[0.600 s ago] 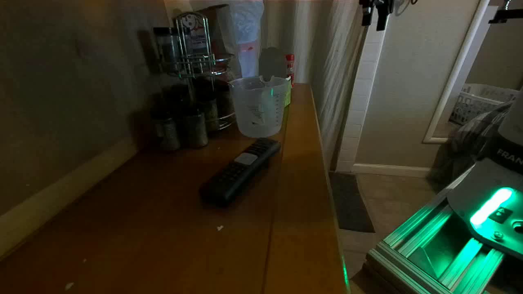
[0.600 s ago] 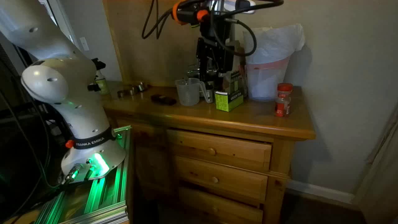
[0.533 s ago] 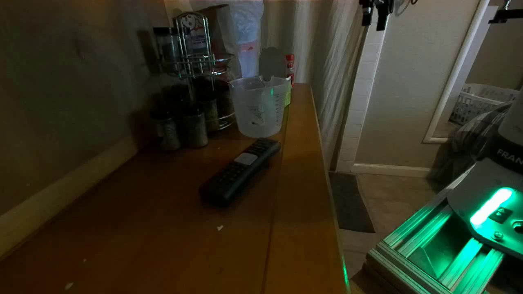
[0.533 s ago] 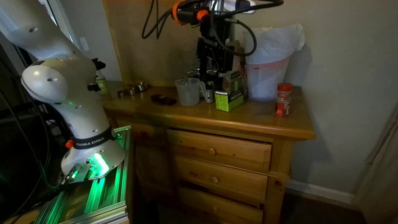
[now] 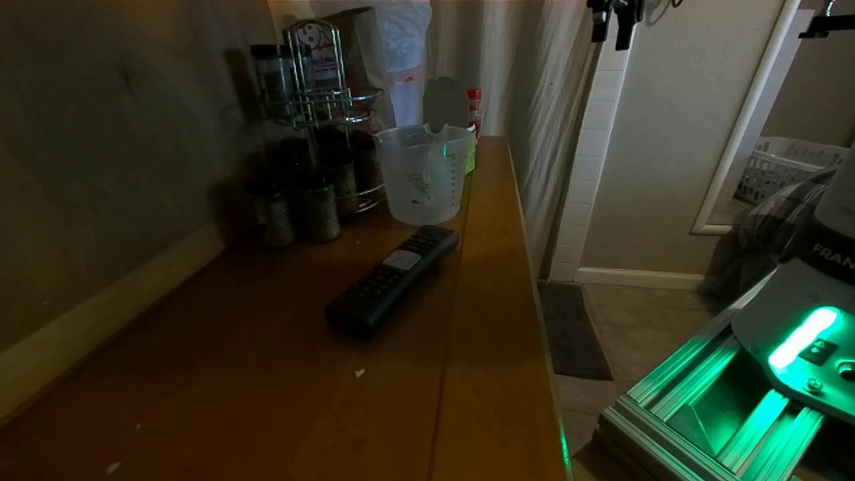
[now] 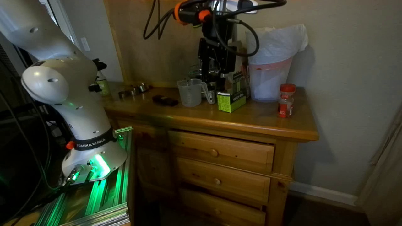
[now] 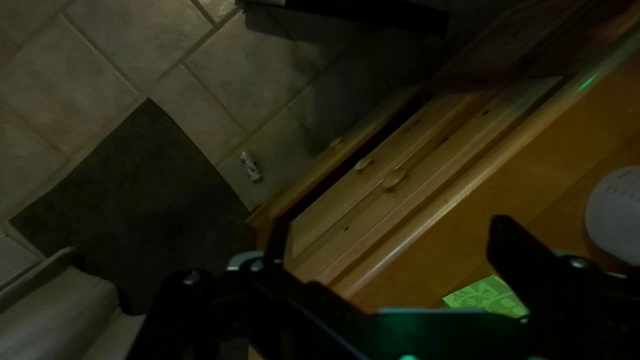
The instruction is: Pick up the clear jar and move it to the left
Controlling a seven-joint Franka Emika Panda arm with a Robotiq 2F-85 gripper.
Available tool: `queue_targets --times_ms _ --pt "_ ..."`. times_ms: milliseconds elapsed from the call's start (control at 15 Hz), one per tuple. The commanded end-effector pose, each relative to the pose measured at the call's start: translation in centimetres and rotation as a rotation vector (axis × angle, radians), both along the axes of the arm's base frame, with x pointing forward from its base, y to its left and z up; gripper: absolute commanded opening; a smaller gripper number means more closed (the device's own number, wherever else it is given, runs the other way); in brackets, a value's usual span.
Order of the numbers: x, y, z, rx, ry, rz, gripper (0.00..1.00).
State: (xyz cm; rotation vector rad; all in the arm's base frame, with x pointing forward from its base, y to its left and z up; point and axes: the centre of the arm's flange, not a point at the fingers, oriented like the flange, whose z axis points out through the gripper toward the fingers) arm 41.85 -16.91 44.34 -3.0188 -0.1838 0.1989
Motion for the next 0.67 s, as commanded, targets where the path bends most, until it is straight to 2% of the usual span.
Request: queue_targets --times_ms 0,333,600 --pt "0.0 0.0 0.0 0.0 0.0 0.0 1.0" --pt "0.0 0.0 0.0 0.0 0.0 0.0 1.0" --pt "1.7 4.6 -0.6 -0.027 0.035 0.128 1.0"
